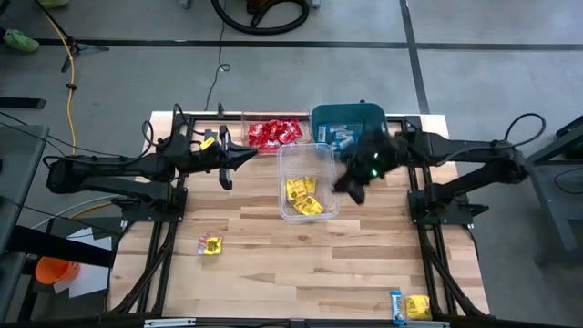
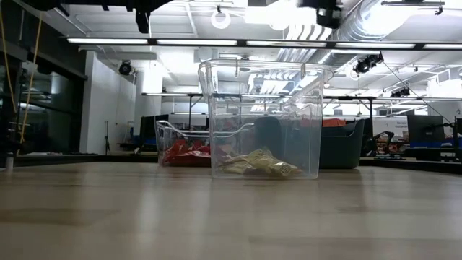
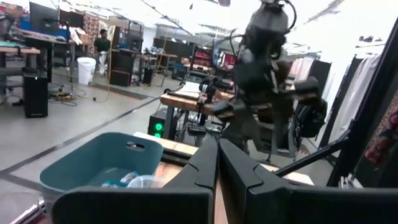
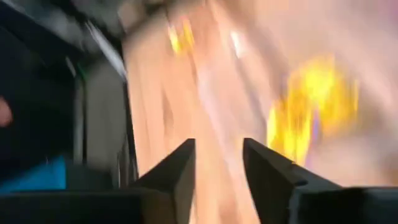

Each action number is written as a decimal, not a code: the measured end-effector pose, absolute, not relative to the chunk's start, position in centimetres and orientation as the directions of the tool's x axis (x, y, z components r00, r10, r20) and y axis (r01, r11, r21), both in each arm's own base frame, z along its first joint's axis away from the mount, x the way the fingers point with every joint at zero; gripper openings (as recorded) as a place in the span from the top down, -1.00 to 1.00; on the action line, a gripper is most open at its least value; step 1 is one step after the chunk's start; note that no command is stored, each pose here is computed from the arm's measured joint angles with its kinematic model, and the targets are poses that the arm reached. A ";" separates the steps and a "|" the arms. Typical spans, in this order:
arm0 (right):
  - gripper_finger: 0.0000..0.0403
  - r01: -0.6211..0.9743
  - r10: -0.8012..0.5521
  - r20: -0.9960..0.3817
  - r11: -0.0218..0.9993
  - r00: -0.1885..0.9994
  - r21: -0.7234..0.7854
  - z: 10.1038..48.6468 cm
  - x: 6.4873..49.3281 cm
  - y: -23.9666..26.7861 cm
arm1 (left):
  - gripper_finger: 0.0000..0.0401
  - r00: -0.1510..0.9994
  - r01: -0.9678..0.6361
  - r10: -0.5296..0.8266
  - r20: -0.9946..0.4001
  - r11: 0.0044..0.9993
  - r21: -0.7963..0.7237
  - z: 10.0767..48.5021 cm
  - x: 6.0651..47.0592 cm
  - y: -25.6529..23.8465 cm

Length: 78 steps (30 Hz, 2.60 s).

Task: Sort candy
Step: Put the white chocolate into the blue bin

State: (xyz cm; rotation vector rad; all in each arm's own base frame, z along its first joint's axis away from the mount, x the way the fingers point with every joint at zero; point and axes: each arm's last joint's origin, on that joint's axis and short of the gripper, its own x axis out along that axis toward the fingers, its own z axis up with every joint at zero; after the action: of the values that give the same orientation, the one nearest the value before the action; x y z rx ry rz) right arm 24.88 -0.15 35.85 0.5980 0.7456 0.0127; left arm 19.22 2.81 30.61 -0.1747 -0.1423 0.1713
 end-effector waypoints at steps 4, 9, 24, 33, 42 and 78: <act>0.16 0.329 0.300 -0.819 0.806 0.489 0.492 34.3 22.8 2.9 | 1.00 0.980 -0.164 0.182 0.085 0.969 -0.183 30.2 19.3 2.8; 0.00 0.514 0.342 -0.907 0.747 0.247 0.421 31.0 20.4 6.9 | 1.00 0.981 -0.169 0.183 0.061 0.969 -0.183 30.0 19.3 2.8; -0.06 0.885 0.722 -0.687 0.263 0.084 0.385 18.5 15.8 16.7 | 1.00 0.980 -0.172 0.187 0.067 0.968 -0.184 30.0 19.3 2.8; -0.06 0.940 0.696 -0.717 0.259 -0.022 0.223 15.2 14.4 19.6 | 1.00 0.977 -0.189 0.205 0.067 0.964 -0.184 30.0 19.3 2.9; -0.06 0.954 0.681 -0.731 0.241 -0.034 0.179 12.2 15.3 20.8 | 1.00 0.977 -0.190 0.205 0.065 0.964 -0.185 30.0 19.3 2.9; 0.99 0.477 0.558 -0.601 0.370 0.572 0.798 20.7 18.0 15.1 | 1.00 0.960 -0.257 0.273 0.064 0.948 -0.186 30.0 19.1 3.8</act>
State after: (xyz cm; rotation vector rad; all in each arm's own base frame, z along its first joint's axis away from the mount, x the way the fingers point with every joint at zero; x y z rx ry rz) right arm 18.03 15.05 20.70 1.2551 1.0333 0.0663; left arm 19.10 3.82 30.01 -0.1778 -0.0891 0.2703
